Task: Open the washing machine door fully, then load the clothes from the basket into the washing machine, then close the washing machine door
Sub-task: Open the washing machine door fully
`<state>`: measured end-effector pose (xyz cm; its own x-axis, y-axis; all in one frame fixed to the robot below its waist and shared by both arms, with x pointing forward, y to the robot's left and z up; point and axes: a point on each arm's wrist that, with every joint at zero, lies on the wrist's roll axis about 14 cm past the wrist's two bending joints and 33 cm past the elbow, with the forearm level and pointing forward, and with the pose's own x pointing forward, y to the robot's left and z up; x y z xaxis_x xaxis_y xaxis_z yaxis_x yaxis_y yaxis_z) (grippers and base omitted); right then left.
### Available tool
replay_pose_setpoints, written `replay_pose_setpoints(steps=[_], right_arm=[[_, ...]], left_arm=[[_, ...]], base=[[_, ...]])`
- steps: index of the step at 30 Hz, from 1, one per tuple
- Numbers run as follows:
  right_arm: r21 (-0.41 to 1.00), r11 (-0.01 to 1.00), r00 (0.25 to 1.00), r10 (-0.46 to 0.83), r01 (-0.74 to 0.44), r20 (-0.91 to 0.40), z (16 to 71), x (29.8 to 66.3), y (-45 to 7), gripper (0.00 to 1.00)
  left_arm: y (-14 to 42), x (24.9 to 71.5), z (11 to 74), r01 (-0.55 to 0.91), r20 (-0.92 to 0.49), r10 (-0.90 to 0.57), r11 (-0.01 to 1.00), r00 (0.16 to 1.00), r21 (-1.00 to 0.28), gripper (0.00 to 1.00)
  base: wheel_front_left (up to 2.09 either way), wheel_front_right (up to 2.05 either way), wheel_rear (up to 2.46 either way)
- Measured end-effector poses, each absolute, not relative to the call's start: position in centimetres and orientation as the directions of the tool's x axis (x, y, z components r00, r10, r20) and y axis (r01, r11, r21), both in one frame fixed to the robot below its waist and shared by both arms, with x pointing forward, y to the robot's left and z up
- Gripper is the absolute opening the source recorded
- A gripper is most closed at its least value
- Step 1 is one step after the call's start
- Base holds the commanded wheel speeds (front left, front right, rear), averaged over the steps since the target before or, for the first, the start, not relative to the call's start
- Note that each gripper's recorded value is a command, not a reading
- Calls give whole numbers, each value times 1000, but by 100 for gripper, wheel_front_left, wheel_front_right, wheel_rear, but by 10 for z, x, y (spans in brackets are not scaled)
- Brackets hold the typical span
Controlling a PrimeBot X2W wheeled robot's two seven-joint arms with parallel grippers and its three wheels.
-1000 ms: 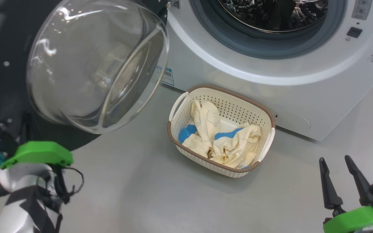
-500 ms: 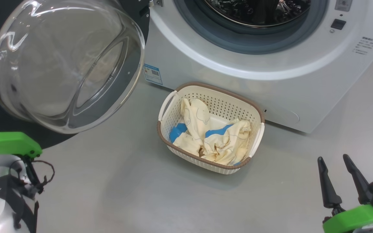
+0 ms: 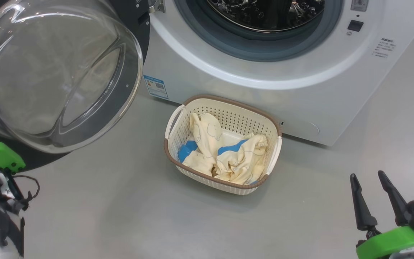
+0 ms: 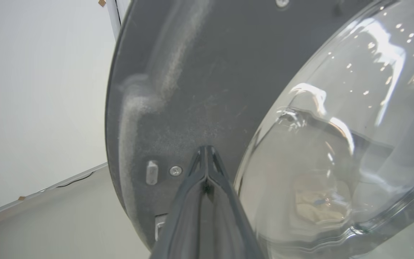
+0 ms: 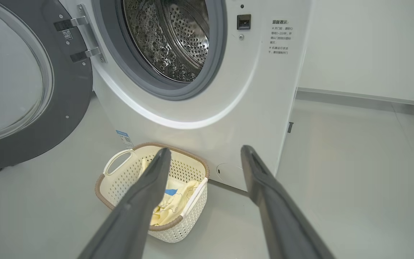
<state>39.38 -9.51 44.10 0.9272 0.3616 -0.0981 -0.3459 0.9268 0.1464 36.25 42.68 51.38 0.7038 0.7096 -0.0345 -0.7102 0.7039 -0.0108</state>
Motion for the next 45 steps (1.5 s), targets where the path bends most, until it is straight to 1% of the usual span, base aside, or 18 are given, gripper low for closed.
replay_pose_setpoints(steps=[4,9,10,11,14,15,16,18,21,24,26,29,37,45], right_arm=[[147,928,929,357,-342,-93,443,393,-96,100],[147,932,935,346,-332,-75,449,393,-98,100],[148,933,937,342,-329,-71,451,392,-98,100],[150,936,942,330,-318,-63,454,392,-101,100],[153,940,947,315,-304,-54,457,390,-104,100],[154,942,950,309,-298,-50,458,389,-106,100],[154,944,952,302,-292,-47,460,388,-107,100],[153,946,954,296,-286,-44,461,387,-109,100],[149,952,961,274,-266,-33,465,384,-117,100],[146,959,968,250,-244,-23,469,380,-125,100],[144,963,972,232,-227,-18,472,378,-131,100],[139,970,979,202,-200,-5,476,373,-141,100],[126,984,992,124,-127,32,490,355,-165,100],[117,993,997,22,-29,68,502,328,-194,100]], left_arm=[[428,363,519,-712,-20,712,702,702,-16,0],[423,369,539,-685,43,688,725,724,-74,0],[419,371,545,-672,63,677,735,733,-87,7],[409,375,550,-643,88,652,758,753,-109,26],[391,379,551,-595,106,609,792,786,-134,50],[384,380,551,-577,113,592,804,798,-140,80],[377,382,552,-555,121,571,819,812,-143,100],[371,383,553,-538,128,555,830,822,-147,100],[345,389,556,-465,154,484,874,862,-143,100],[319,396,557,-373,172,393,918,903,-138,100],[295,400,558,-295,187,311,949,932,-109,100],[257,401,550,-183,180,199,978,963,-99,100],[205,387,523,-27,123,42,992,992,-125,100],[160,366,497,108,55,-101,984,993,-142,100]], base=[[0,0,0],[0,0,0],[0,0,0],[0,0,0],[0,0,0],[0,0,0],[0,0,0],[0,0,0],[0,0,0],[0,0,0],[0,0,0],[0,0,0],[0,0,0],[0,0,0]])
